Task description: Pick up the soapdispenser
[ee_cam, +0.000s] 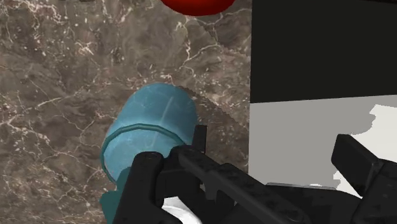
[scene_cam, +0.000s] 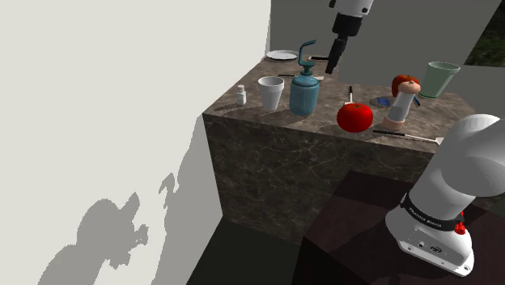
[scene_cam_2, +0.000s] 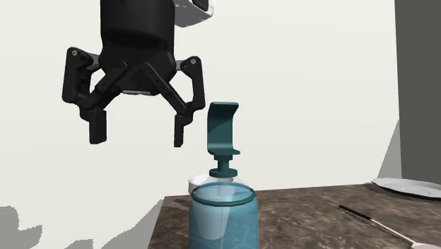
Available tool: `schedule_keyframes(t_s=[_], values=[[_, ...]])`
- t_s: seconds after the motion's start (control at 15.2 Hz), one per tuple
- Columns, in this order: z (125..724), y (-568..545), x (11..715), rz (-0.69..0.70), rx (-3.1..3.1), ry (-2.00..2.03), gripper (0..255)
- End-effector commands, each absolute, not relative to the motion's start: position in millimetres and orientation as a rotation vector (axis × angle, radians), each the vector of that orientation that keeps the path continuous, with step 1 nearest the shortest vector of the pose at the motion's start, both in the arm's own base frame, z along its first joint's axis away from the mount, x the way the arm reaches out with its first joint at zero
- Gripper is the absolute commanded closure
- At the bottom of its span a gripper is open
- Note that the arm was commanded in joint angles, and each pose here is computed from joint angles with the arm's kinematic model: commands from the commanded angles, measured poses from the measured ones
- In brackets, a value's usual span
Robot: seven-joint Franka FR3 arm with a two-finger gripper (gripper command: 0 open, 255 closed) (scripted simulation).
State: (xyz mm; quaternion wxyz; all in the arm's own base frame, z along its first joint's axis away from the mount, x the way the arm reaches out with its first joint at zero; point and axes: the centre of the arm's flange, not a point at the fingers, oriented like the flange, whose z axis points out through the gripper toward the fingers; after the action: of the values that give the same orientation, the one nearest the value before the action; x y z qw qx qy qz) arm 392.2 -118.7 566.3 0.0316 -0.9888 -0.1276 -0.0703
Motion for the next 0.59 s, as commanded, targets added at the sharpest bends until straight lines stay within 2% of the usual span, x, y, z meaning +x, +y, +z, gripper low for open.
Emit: schedule_keyframes(t_s=[0.0, 0.53], values=[[568, -137, 410, -0.264, -3.039, -0.438, 0], [579, -208, 473, -0.443, -2.997, -0.600, 0]])
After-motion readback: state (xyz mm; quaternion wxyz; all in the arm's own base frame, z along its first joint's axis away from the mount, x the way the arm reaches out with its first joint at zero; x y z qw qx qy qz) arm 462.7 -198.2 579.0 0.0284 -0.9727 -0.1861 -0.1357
